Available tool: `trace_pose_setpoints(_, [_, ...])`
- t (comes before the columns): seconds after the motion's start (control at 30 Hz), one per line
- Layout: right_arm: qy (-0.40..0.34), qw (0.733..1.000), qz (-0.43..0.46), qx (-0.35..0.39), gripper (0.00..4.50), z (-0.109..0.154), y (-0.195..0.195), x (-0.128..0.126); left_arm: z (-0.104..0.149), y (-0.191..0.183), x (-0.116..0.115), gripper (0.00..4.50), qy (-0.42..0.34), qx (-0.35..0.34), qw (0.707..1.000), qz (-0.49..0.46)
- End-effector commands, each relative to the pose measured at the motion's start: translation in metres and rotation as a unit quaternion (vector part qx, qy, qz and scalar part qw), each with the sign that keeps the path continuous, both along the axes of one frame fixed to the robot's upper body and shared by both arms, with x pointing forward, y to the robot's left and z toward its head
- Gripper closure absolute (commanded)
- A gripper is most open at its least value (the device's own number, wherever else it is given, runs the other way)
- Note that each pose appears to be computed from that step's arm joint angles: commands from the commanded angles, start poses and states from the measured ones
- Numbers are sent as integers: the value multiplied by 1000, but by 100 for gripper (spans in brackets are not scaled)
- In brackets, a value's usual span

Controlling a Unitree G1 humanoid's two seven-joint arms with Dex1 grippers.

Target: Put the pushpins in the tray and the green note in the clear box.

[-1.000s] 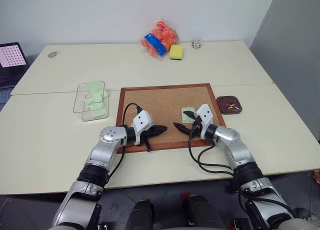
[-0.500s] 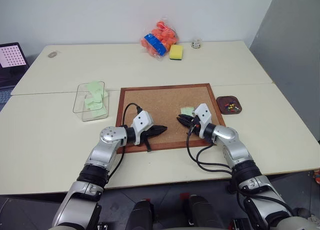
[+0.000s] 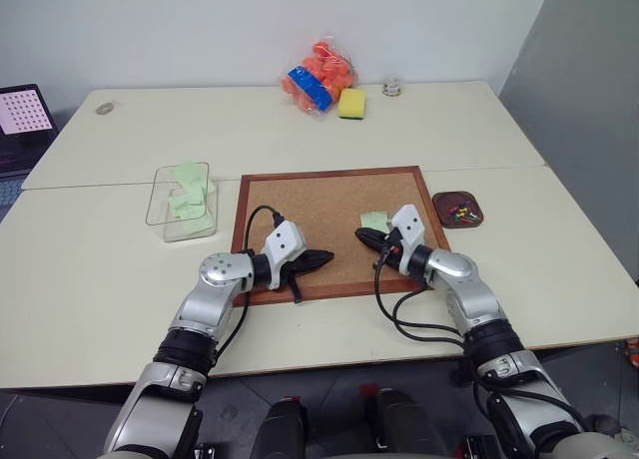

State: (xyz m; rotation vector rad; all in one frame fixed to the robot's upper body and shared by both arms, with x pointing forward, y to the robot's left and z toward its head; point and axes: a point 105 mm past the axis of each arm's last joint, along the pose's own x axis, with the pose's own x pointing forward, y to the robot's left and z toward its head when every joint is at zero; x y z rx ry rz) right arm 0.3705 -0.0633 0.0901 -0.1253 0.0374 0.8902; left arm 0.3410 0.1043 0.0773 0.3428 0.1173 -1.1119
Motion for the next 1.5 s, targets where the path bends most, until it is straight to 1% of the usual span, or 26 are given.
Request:
trace_pose_setpoints(0.03, [-70, 997, -3, 42, 442, 54, -9, 1, -12, 7, -3, 450, 20, 16, 1000, 10])
trace_pose_setpoints(0.17, [-84, 995, 0, 53, 442, 72, -8, -2, -11, 5, -2, 450, 20, 15, 1000, 8])
trace_pose_setpoints(0.4, [-85, 994, -2, 61, 442, 80, -5, -3, -10, -1, -2, 450, 19, 9, 1000, 3])
trace_pose_setpoints(0.47, [-86, 994, 1, 62, 442, 82, -5, -4, -7, -2, 0, 450, 21, -2, 1000, 8])
trace_pose_setpoints(0.5, [-86, 994, 3, 62, 442, 82, -4, -5, -4, -3, 1, 450, 26, -16, 999, 14])
trace_pose_setpoints(0.53, [-87, 994, 8, 60, 442, 82, -3, -6, 1, -4, 4, 450, 40, -43, 998, 25])
trace_pose_setpoints(0.6, [-88, 994, 15, 56, 450, 82, -2, -9, 12, -4, 9, 413, 74, -101, 991, 45])
trace_pose_setpoints(0.63, [-88, 994, 20, 55, 450, 82, -1, -11, 19, -4, 10, 406, 98, -133, 985, 48])
trace_pose_setpoints(0.67, [-88, 994, 24, 53, 450, 82, -1, -13, 24, -5, 10, 385, 118, -157, 979, 48])
trace_pose_setpoints(0.7, [-88, 994, 30, 50, 450, 81, -1, -14, 29, -5, 10, 372, 134, -177, 974, 49])
trace_pose_setpoints(0.77, [-89, 994, 42, 38, 450, 80, -1, -18, 37, -4, 11, 329, 169, -216, 960, 54])
trace_pose_setpoints(0.93, [-98, 993, 68, 12, 450, 77, -5, -24, 55, -2, 12, 226, 279, -320, 904, 57])
trace_pose_setpoints(0.97, [-101, 992, 75, 7, 450, 77, -6, -26, 58, 0, 13, 212, 304, -344, 886, 62])
trace_pose_setpoints(1.0, [-103, 991, 81, 2, 450, 77, -7, -28, 60, 1, 14, 187, 325, -365, 870, 69])
trace_pose_setpoints(1.03, [-110, 990, 90, -6, 450, 77, -8, -31, 60, 1, 14, 173, 349, -381, 853, 73])
trace_pose_setpoints(1.07, [-118, 988, 100, -15, 450, 77, -10, -34, 58, 0, 12, 144, 374, -392, 837, 74])
trace_pose_setpoints(1.1, [-125, 986, 108, -22, 450, 77, -12, -36, 56, -2, 9, 127, 393, -398, 826, 73])
trace_pose_setpoints(1.13, [-130, 984, 116, -30, 450, 76, -14, -39, 54, -4, 6, 99, 409, -399, 817, 72])
trace_pose_setpoints(1.2, [-144, 979, 132, -52, 450, 74, -17, -44, 51, -8, -1, 54, 435, -403, 802, 68])
trace_pose_setpoints(1.27, [-165, 972, 146, -81, 450, 72, -19, -47, 47, -11, -4, 14, 461, -408, 784, 76])
trace_pose_setpoints(1.3, [-174, 969, 153, -91, 450, 72, -20, -48, 45, -12, -4, 5, 472, -412, 775, 79])
trace_pose_setpoints(1.33, [-182, 965, 159, -101, 450, 71, -21, -49, 44, -15, -6, 5, 485, -413, 767, 76])
trace_pose_setpoints(1.4, [-194, 959, 173, -114, 450, 69, -20, -52, 43, -18, -8, 5, 500, -415, 757, 74])
trace_pose_setpoints(1.5, [-216, 940, 218, -150, 450, 61, -16, -59, 45, -25, -6, 5, 511, -424, 745, 72])
